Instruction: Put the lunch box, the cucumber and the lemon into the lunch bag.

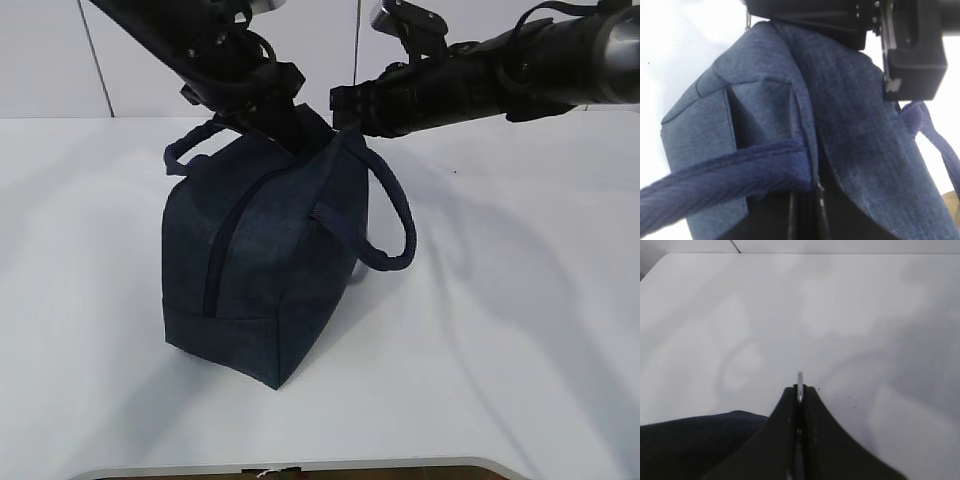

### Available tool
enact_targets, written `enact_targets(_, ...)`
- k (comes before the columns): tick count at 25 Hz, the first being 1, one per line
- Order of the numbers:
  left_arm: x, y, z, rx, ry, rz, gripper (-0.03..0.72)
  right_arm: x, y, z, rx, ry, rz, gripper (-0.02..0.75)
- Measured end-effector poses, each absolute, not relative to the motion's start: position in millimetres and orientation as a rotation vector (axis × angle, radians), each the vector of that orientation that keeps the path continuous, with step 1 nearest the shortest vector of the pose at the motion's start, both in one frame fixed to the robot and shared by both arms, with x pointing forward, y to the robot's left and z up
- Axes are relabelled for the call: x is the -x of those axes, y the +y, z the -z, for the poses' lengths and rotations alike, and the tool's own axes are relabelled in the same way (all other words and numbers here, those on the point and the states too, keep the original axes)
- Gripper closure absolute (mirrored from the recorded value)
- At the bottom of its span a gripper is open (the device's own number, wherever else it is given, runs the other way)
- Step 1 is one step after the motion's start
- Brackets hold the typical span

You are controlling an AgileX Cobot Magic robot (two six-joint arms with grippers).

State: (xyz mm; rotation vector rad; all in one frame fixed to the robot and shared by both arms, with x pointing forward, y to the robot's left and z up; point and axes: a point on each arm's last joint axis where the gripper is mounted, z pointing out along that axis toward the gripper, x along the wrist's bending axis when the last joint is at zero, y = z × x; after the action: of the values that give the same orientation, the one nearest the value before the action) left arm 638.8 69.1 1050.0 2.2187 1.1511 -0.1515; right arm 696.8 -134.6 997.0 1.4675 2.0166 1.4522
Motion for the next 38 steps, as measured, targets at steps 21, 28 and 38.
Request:
enact_targets(21, -638.5, 72.3, -1047.1, -2.263, 1.147, 0.143, 0.702, -705.3, -139.6, -957.6, -1.578, 2.045, -1.400, 0.733)
enact_targets(28, -636.4, 72.9, -1047.2, -2.279, 1.145, 0.161, 0.702, -703.4, -139.9, -969.5, -1.539, 2.041, -1.412, 0.733)
enact_targets(38, -635.1, 73.1, -1047.6, -2.286, 1.144, 0.174, 0.698, -699.5, -142.2, -994.1, -1.482, 2.010, -1.441, 0.622)
